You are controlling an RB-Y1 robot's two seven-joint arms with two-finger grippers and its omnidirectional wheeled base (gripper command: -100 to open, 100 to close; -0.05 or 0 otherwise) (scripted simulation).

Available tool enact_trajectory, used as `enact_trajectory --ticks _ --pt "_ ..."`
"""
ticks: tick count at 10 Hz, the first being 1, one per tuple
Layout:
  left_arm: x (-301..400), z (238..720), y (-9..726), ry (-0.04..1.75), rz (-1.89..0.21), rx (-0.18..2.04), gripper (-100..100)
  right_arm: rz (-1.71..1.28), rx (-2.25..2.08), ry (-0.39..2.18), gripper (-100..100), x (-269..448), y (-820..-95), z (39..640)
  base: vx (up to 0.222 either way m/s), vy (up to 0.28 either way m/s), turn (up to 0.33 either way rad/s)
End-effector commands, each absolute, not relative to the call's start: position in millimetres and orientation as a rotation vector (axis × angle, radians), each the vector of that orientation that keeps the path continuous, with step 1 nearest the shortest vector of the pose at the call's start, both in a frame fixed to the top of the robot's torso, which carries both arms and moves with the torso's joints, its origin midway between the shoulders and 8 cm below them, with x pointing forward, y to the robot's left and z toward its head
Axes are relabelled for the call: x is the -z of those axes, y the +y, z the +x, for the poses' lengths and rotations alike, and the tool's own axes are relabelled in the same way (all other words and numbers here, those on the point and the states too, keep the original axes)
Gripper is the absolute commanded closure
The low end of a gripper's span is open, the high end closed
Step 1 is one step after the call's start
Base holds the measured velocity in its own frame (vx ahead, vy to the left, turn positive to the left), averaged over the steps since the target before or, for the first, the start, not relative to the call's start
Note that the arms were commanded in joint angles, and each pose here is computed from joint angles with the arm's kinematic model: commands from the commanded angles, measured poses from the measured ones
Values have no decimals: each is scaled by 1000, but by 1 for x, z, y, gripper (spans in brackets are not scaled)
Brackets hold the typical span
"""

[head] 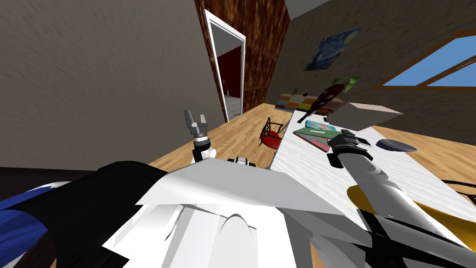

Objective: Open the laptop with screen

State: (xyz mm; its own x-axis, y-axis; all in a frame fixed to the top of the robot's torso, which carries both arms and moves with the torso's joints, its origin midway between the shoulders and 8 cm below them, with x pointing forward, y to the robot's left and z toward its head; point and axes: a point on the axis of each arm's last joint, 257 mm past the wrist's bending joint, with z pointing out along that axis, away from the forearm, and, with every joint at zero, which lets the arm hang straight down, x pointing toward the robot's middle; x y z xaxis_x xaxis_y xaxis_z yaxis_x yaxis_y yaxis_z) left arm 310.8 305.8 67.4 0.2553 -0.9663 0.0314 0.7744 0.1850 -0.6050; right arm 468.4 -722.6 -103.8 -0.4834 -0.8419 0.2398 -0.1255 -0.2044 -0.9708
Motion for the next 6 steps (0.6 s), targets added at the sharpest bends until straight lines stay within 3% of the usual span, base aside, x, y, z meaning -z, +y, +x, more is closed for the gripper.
enact_trajectory --ticks 1,6 --pt "-67 311 306 400 -573 1273 0 -1149 1738 1525 0 104 -723 468 2 5 4" --pt "-67 311 306 400 -573 1273 0 -1154 1731 1532 0 109 -722 468 0 0 0"
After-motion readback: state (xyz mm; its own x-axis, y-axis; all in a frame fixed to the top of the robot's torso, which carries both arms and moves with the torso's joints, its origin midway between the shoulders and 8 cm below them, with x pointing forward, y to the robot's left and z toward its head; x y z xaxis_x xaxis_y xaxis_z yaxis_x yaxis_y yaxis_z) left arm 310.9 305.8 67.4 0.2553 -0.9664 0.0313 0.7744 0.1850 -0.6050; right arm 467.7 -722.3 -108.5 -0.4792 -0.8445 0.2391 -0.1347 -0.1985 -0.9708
